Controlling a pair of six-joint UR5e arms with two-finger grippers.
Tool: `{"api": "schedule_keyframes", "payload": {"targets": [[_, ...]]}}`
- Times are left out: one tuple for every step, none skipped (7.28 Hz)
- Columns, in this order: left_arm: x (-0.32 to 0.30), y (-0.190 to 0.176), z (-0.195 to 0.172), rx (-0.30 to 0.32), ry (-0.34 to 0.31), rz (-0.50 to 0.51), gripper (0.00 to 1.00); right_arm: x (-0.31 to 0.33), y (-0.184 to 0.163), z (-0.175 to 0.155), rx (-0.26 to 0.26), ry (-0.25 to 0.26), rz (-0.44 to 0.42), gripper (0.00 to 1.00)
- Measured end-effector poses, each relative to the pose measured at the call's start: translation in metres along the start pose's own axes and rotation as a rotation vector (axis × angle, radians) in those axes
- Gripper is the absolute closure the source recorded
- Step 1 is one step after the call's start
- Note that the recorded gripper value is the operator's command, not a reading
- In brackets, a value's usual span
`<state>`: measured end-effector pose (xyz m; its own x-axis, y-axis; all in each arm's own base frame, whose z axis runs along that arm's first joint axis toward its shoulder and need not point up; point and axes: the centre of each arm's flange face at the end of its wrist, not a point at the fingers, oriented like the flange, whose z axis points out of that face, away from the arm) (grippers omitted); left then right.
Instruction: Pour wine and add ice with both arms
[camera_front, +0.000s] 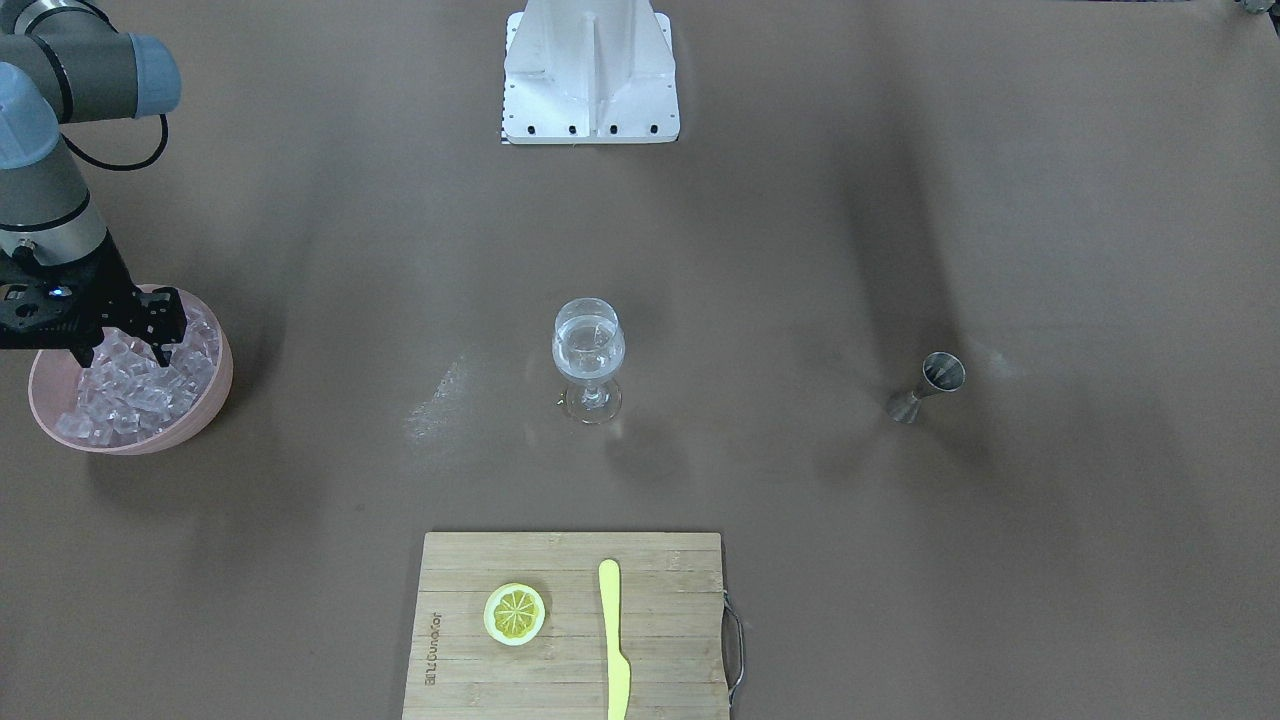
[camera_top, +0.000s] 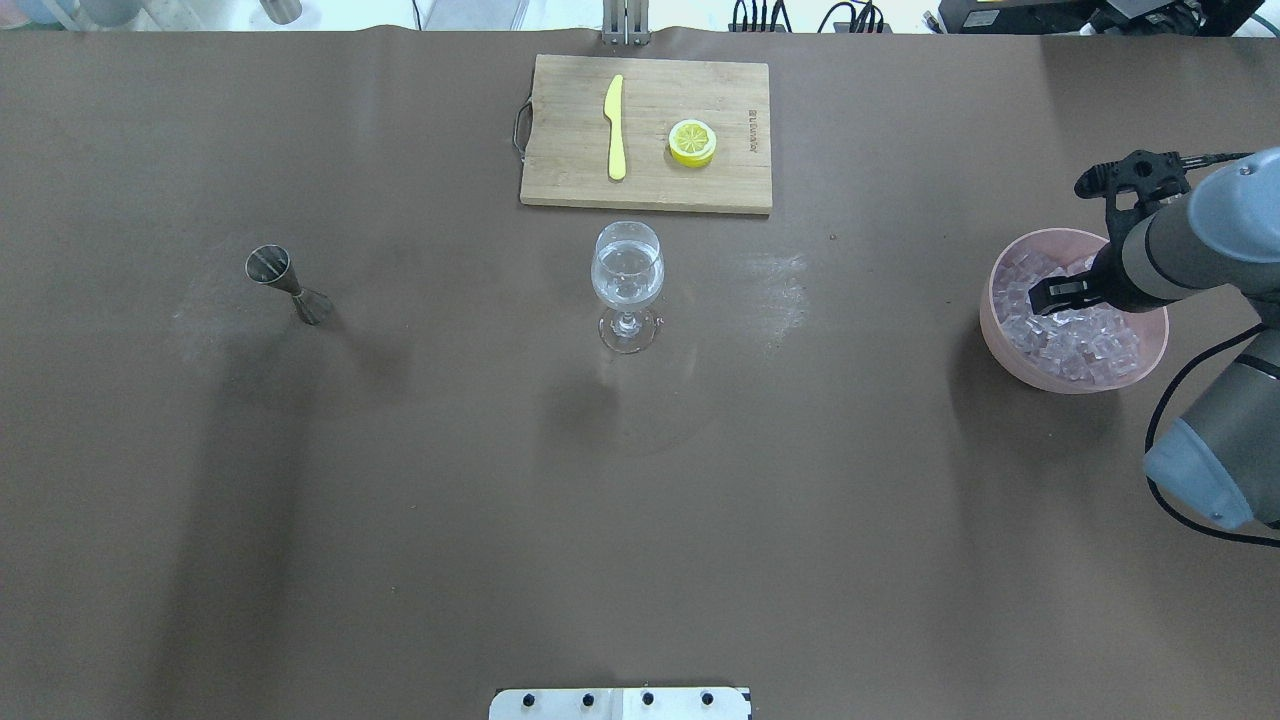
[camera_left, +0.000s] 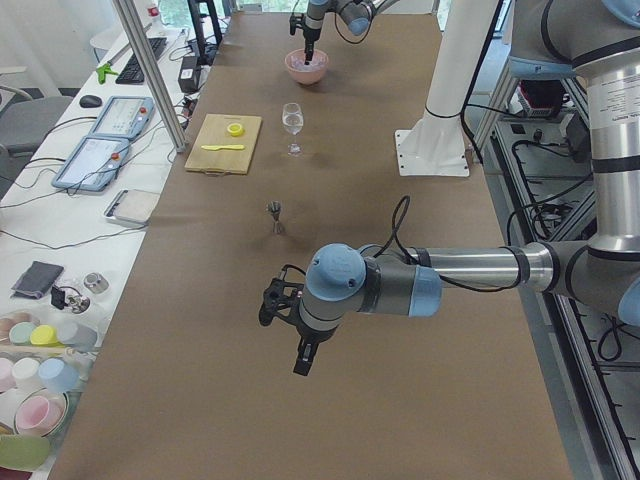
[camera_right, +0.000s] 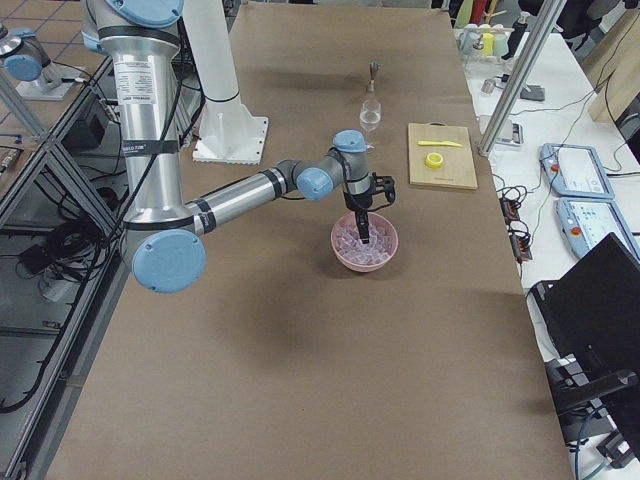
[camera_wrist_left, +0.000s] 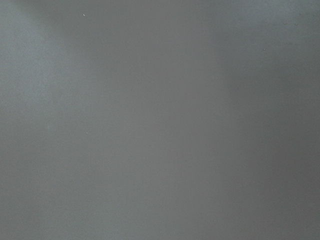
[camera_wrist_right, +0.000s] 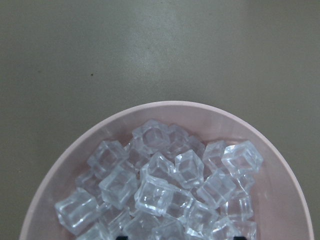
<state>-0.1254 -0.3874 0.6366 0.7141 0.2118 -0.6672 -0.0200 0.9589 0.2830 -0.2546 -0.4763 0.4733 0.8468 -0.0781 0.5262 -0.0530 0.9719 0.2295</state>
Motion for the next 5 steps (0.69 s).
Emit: {"api": "schedule_keyframes", "payload": {"targets": [[-0.0001, 0.0001, 0.0002, 0.000, 0.000, 0.000, 0.02, 0.0004, 0.0010, 0.0039, -0.005, 0.005, -0.008, 0.53], [-0.0001, 0.0001, 0.0003, 0.000, 0.001, 0.000, 0.02, -0.0002, 0.0018, 0.0057, -0.008, 0.007, -0.013, 0.53], [0.0000, 0.0000, 0.0001, 0.000, 0.001, 0.000, 0.02, -0.0011, 0.0023, 0.0061, -0.009, 0.007, -0.016, 0.52], [0.0001, 0.0000, 0.0000, 0.000, 0.001, 0.000, 0.02, -0.0021, 0.0028, 0.0066, -0.010, 0.006, -0.018, 0.52], [0.0001, 0.0000, 0.0000, 0.000, 0.001, 0.000, 0.02, -0.0032, 0.0036, 0.0074, -0.012, 0.006, -0.020, 0.52]]}}
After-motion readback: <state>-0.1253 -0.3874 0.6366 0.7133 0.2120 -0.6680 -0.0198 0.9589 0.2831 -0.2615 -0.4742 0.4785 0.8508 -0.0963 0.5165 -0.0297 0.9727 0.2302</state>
